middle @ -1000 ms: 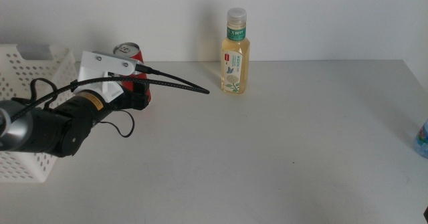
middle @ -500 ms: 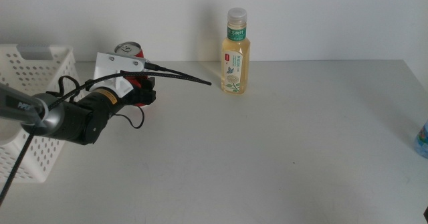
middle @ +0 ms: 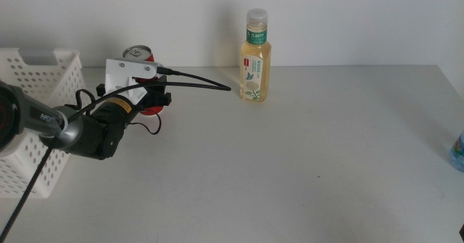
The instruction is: Use arms to grab the bottles and put them into the dustbin to the left of the table.
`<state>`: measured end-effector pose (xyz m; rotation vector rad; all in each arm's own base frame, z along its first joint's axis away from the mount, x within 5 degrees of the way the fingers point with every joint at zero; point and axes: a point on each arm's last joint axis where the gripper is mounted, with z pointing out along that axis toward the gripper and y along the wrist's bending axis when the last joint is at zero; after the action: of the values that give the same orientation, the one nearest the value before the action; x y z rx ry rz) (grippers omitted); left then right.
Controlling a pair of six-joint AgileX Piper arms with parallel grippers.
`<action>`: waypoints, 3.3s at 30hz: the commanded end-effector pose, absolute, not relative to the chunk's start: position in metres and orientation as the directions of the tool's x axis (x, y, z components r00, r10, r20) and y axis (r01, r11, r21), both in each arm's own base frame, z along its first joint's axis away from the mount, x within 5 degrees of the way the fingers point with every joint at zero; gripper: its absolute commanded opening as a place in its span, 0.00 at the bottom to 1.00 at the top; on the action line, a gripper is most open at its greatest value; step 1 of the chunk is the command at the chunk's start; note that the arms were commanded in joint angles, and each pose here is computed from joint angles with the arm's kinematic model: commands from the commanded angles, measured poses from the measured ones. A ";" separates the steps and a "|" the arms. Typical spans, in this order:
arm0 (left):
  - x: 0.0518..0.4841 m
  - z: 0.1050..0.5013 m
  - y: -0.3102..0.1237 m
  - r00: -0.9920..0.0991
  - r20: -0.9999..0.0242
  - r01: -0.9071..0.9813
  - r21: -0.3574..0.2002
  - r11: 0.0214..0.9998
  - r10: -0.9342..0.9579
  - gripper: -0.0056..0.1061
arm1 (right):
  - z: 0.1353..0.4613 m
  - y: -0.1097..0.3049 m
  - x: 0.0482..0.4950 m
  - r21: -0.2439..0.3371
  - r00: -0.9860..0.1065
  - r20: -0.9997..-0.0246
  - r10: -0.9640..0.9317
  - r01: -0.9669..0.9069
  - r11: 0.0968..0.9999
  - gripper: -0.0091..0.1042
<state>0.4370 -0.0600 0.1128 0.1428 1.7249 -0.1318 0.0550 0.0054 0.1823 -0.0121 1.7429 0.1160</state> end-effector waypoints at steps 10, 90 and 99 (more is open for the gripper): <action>0.425 0.173 -0.060 0.059 -0.998 0.189 -0.023 0.982 -0.035 0.04 | 0.194 0.004 0.054 0.054 -0.066 -0.997 0.050 -0.069 0.996 0.60; 0.398 0.225 0.115 -0.898 -0.430 0.026 0.160 0.987 0.093 0.35 | 0.194 0.004 0.054 0.054 -0.066 -0.997 0.050 -0.069 0.996 0.60; 0.395 0.224 0.114 -0.913 -0.399 0.033 0.148 0.988 0.091 0.89 | 0.194 0.004 0.054 0.054 -0.066 -0.997 0.050 -0.069 0.996 0.60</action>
<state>0.3948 0.1141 0.1887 0.0947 2.8208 0.1587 0.0550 0.0054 0.1823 -0.0121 1.7429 0.1160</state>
